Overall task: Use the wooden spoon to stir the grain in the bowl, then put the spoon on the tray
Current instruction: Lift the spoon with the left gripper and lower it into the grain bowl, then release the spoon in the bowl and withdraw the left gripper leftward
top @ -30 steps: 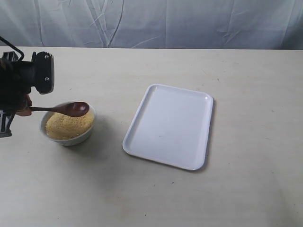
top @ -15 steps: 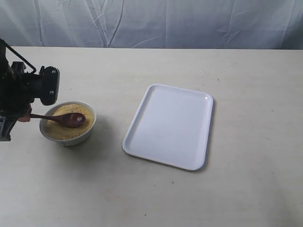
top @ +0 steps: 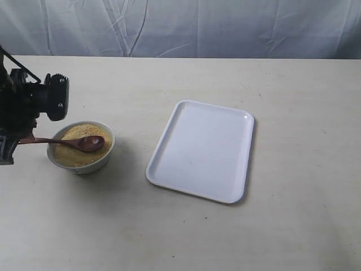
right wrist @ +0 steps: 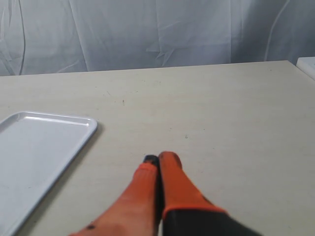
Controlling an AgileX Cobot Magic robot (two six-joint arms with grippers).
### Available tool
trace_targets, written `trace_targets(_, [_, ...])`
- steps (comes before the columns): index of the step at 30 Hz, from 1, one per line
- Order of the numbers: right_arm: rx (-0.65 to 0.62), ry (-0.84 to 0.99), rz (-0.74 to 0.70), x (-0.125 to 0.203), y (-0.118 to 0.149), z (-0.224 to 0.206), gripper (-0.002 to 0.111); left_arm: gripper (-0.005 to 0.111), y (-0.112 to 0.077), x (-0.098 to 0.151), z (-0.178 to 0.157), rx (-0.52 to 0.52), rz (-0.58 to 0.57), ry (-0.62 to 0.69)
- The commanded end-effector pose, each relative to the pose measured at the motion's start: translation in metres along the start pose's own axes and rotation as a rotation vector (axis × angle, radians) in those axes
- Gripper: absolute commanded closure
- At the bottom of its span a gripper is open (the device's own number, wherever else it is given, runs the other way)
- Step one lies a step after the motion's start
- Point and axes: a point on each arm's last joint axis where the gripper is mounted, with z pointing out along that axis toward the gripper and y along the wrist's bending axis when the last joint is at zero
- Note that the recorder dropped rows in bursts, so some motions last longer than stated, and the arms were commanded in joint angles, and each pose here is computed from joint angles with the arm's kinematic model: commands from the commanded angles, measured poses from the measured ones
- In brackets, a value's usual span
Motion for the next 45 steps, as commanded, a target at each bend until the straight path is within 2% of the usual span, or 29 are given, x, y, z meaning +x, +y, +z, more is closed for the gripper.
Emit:
trace_targets(1, [0.006,-0.016,-0.004,-0.001,0.000,0.000,0.108,0.075,0.004,0.002,-0.026,-0.081,-0.302,-0.049])
trace_targets(3, [0.006,-0.016,-0.004,-0.001,0.000,0.000,0.108,0.075,0.009,0.004,-0.042,-0.135,-0.482,-0.094])
trace_targets(7, [0.006,-0.016,-0.004,-0.001,0.000,0.000,0.108,0.078,0.017,0.006,-0.075,-0.218,-0.749,-0.214])
trace_targets(11, [0.006,-0.016,-0.004,-0.001,0.000,0.000,0.108,0.093,0.016,0.014,-0.103,-0.230,-1.068,-0.465])
trace_targets(13, [0.006,-0.016,-0.004,-0.001,0.000,0.000,0.108,0.099,0.011,0.018,-0.109,-0.236,-1.152,-0.576])
trace_targets(15, [0.006,-0.016,-0.004,-0.001,0.000,0.000,0.108,0.104,0.000,0.023,-0.109,-0.260,-1.221,-0.664])
trace_targets(18, [0.006,-0.016,-0.004,-0.001,0.000,0.000,0.108,0.105,-0.022,0.031,-0.101,-0.339,-1.324,-0.761])
trace_targets(21, [0.006,-0.016,-0.004,-0.001,0.000,0.000,0.108,0.105,-0.046,0.042,-0.087,-0.404,-1.536,-0.850])
trace_targets(26, [0.006,-0.016,-0.004,-0.001,0.000,0.000,0.108,0.101,-0.081,0.053,-0.054,-0.312,-1.897,-0.815])
trace_targets(29, [0.006,-0.016,-0.004,-0.001,0.000,0.000,0.108,0.089,-0.093,0.055,-0.043,-0.257,-2.001,-0.789])
trace_targets(33, [0.006,-0.016,-0.004,-0.001,0.000,0.000,0.108,0.071,-0.102,0.058,-0.035,-0.234,-2.141,-0.793])
trace_targets(37, [0.006,-0.016,-0.004,-0.001,0.000,0.000,0.108,0.070,-0.107,0.060,-0.031,-0.175,-2.323,-0.828])
trace_targets(39, [0.006,-0.016,-0.004,-0.001,0.000,0.000,0.108,0.070,-0.109,0.059,-0.030,-0.140,-2.370,-0.826])
trace_targets(42, [0.006,-0.016,-0.004,-0.001,0.000,0.000,0.108,0.069,-0.115,0.056,-0.027,-0.094,-2.323,-0.783])
trace_targets(45, [0.006,-0.016,-0.004,-0.001,0.000,0.000,0.108,0.067,-0.140,0.064,-0.023,-0.159,-2.289,-0.803])
